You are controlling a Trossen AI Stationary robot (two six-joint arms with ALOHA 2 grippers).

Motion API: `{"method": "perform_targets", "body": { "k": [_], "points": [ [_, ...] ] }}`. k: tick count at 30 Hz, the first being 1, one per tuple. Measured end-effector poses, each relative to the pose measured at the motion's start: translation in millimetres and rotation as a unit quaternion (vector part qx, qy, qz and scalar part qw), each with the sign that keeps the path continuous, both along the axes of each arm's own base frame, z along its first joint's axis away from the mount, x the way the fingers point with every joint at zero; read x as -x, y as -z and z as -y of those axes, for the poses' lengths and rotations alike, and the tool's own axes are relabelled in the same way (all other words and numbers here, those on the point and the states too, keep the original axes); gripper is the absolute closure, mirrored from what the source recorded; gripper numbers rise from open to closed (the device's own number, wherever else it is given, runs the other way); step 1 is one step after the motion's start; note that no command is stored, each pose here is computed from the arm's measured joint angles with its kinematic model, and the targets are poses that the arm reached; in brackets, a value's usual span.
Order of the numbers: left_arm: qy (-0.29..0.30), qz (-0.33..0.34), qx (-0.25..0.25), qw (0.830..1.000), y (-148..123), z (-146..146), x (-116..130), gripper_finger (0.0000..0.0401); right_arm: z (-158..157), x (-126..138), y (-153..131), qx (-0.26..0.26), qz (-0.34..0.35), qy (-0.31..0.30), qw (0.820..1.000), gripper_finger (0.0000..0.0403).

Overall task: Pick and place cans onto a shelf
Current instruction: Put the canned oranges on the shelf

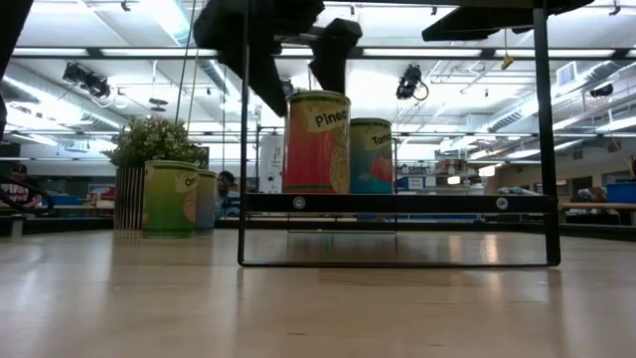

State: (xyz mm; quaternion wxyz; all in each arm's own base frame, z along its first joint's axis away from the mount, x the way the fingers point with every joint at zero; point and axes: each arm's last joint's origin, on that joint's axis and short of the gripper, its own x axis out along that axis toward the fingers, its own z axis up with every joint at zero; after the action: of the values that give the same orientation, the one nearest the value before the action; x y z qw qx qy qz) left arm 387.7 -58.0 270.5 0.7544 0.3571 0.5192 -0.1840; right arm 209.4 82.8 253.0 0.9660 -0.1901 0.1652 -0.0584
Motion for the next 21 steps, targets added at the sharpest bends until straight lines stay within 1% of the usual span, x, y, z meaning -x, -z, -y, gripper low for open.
{"method": "perform_targets", "body": {
  "k": [3,5,7,10,14,16,18,21],
  "points": [
    [0.003,0.009,0.002,1.000,-10.9,-0.9,6.0,0.0003,0.0,0.0,-0.1,0.000,0.001,0.000,1.000,0.0054],
    [-0.005,0.018,0.010,1.000,-19.3,-1.5,10.8,0.0003,0.0,-0.1,-0.2,0.000,0.001,0.000,1.000,0.0054],
    [-0.022,0.023,0.034,0.999,-28.4,-5.1,17.1,0.0003,-0.1,-0.1,-0.3,0.000,0.002,0.000,1.000,0.0054],
    [-0.067,0.018,0.088,0.994,-43.6,-19.1,29.9,0.0003,-0.1,-0.1,-0.4,-0.001,0.002,0.000,1.000,0.0054],
    [-0.129,-0.031,0.171,0.976,-50.0,-41.3,45.9,0.0003,-0.1,-0.1,-0.3,-0.001,0.002,0.000,1.000,0.0054],
    [-0.159,-0.036,0.210,0.964,-50.3,-50.9,51.8,0.0003,-0.1,-0.2,-0.5,-0.003,0.003,0.000,1.000,0.0054],
    [-0.185,-0.061,0.236,0.952,-42.3,-57.7,60.8,0.0003,-0.1,-0.1,-0.2,-0.005,0.002,0.001,1.000,0.0054],
    [-0.221,-0.073,0.247,0.941,-28.3,-63.5,71.1,0.0003,0.1,0.3,1.1,-0.008,-0.004,0.003,1.000,0.0054]
  ]
}}
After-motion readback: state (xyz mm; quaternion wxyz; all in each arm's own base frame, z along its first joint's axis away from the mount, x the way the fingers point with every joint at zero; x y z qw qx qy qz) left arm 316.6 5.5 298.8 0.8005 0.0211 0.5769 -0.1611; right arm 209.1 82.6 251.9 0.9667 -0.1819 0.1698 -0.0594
